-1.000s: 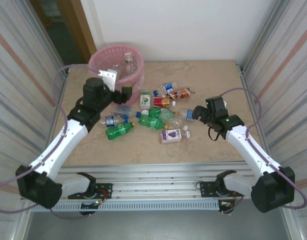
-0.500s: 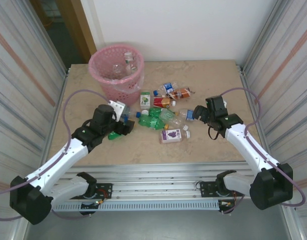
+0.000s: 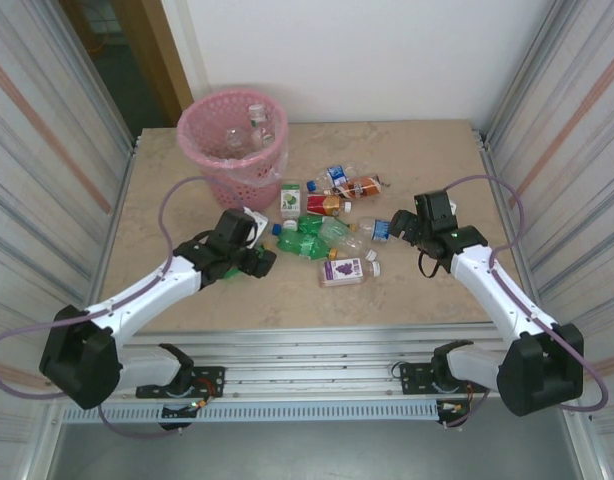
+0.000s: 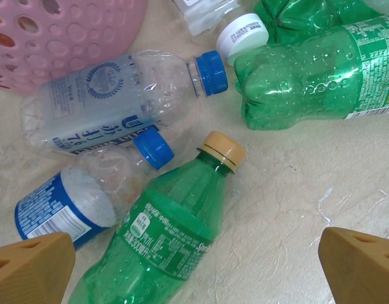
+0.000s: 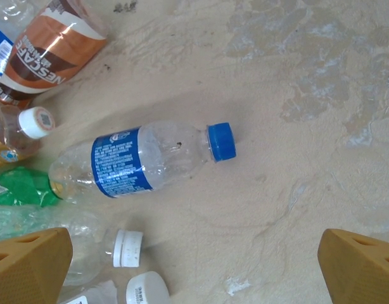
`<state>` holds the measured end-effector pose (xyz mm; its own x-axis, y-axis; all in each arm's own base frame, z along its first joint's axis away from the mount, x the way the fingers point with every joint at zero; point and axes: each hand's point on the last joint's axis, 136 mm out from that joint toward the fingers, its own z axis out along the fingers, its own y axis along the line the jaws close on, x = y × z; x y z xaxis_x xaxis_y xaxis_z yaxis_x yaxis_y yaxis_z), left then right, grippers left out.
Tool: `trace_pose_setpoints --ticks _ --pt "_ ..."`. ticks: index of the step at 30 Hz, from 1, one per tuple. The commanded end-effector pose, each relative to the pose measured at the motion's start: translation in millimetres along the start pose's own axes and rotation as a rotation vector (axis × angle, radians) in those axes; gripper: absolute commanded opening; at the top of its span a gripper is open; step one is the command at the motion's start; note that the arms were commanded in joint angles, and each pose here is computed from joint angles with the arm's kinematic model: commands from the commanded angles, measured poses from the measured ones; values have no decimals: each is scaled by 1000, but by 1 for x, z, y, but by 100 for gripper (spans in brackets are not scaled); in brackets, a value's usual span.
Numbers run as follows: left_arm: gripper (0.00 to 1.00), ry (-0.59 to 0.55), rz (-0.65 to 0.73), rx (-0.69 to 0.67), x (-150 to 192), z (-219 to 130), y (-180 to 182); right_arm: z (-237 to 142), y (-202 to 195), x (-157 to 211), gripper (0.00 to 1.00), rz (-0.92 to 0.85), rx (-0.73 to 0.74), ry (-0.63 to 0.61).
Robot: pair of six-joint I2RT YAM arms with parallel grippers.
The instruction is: Put the plastic bottles in the bin
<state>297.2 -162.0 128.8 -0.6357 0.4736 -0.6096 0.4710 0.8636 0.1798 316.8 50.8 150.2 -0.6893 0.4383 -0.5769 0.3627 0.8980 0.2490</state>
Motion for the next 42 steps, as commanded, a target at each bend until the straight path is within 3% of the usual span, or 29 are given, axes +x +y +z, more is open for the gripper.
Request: trace_pose_setpoints --ticks 1,15,25,42 --pt "99 11 40 -5 -11 0 -2 -1 4 -8 98 -18 -8 1" --pt "93 180 75 0 0 26 -10 7 0 -2 98 -12 4 29" --pt "89 313 55 -35 27 33 -7 10 0 1 98 -7 0 42" --pt "85 418 50 -79 54 49 -3 13 -1 4 98 -4 0 55"
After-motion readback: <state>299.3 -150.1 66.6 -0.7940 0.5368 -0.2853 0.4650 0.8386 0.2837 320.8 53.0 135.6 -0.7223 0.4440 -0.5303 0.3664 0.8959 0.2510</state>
